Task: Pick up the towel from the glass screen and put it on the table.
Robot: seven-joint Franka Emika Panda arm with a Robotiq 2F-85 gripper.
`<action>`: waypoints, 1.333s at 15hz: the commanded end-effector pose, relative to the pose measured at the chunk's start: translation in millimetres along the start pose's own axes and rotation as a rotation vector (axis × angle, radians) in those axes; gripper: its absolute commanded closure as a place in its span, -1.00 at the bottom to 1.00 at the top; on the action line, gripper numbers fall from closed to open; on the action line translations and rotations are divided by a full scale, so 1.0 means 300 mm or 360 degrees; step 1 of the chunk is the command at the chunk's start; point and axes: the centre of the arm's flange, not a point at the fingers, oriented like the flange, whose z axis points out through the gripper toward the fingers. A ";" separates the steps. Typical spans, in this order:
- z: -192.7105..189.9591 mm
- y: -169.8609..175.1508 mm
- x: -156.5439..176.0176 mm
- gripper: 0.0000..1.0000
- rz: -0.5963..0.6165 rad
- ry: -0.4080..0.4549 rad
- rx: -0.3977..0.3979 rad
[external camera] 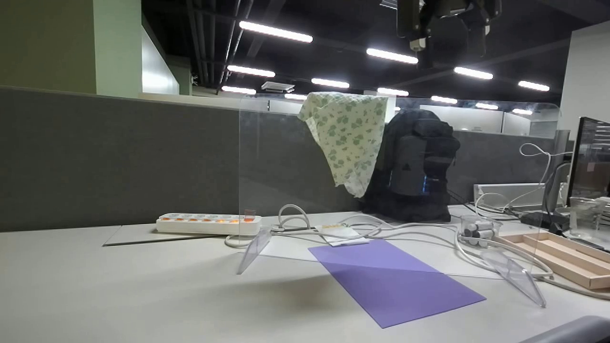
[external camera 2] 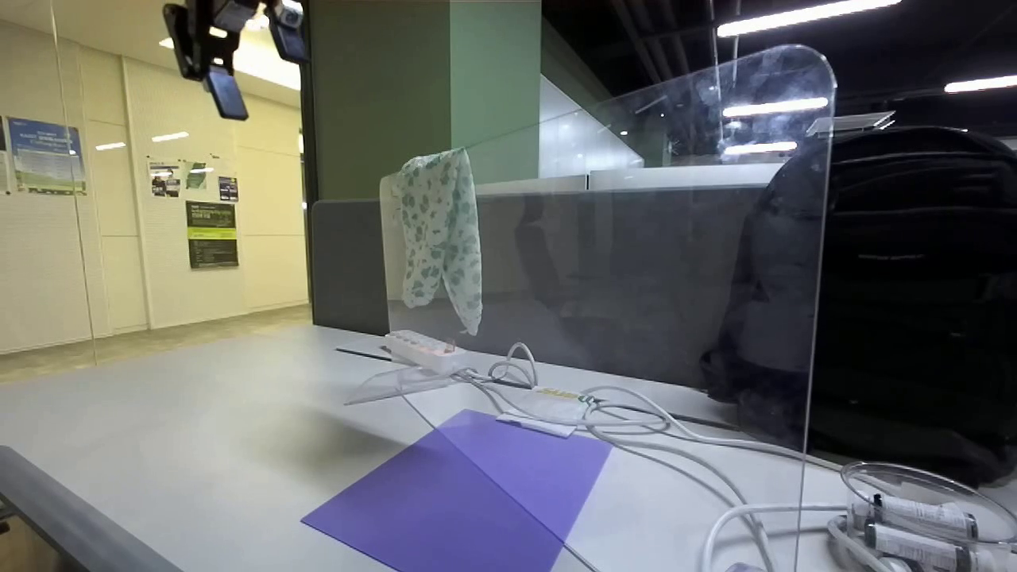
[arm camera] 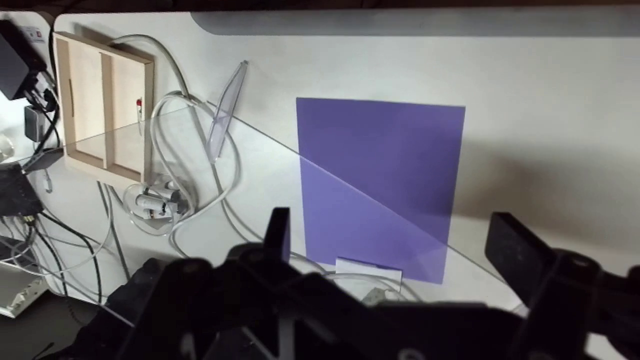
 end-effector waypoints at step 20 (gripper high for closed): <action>-0.007 0.234 0.208 -1.00 0.0514 0.0758 0.0129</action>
